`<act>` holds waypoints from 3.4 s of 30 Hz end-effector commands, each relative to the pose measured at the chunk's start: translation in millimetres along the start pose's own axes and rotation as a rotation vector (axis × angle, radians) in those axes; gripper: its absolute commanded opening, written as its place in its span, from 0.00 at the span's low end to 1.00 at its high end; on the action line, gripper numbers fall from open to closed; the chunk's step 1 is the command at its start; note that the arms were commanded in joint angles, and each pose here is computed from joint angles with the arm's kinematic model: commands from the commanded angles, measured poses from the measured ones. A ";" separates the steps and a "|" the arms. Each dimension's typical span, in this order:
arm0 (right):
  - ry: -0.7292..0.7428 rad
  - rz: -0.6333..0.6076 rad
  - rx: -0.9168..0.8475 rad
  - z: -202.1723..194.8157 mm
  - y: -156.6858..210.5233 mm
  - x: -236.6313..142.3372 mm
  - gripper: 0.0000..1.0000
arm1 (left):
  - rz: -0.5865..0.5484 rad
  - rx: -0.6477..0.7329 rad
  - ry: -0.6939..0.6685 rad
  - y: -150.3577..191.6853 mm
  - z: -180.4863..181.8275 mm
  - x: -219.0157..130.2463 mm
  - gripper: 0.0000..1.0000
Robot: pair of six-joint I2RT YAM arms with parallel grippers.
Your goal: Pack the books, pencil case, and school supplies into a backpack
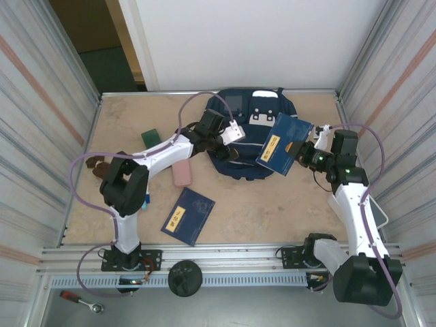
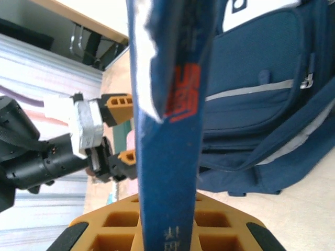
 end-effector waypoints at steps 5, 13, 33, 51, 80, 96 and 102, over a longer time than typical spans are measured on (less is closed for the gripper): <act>0.054 0.006 -0.015 -18.5 -7.5 -1.0 0.00 | 0.022 0.036 0.272 0.9 -40.3 12.2 0.74; 0.055 0.026 0.005 -27.3 -2.7 6.5 0.00 | 0.041 0.029 0.235 -5.6 -29.9 29.5 0.71; 0.037 0.059 0.037 -37.1 8.1 18.4 0.00 | 0.123 0.078 0.067 21.4 44.4 34.2 0.74; 0.046 0.073 0.049 -40.0 17.2 18.4 0.00 | 0.196 0.221 0.022 31.6 35.0 91.2 0.60; -0.231 0.124 0.254 23.0 32.9 89.1 0.00 | -0.555 -0.259 0.051 -155.2 76.3 -103.2 0.00; -0.108 -0.288 0.468 -7.0 -71.9 206.6 0.00 | -0.537 -0.291 0.137 -152.3 66.2 -96.6 0.00; -0.002 -0.377 0.495 -27.9 -66.8 261.6 0.02 | -0.534 -0.300 0.145 -151.5 66.3 -95.0 0.00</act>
Point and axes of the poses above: each hand's point on the last joint's axis, 136 mm out from that joint toward the fingers, its own x axis out along the fingers, its own z axis along the line the jaws close on, y = z × x, the point moved 1 cm from there along -x, back along the fingers, and after that the axes turned 13 degrees about -x, right-handed, at the moved point
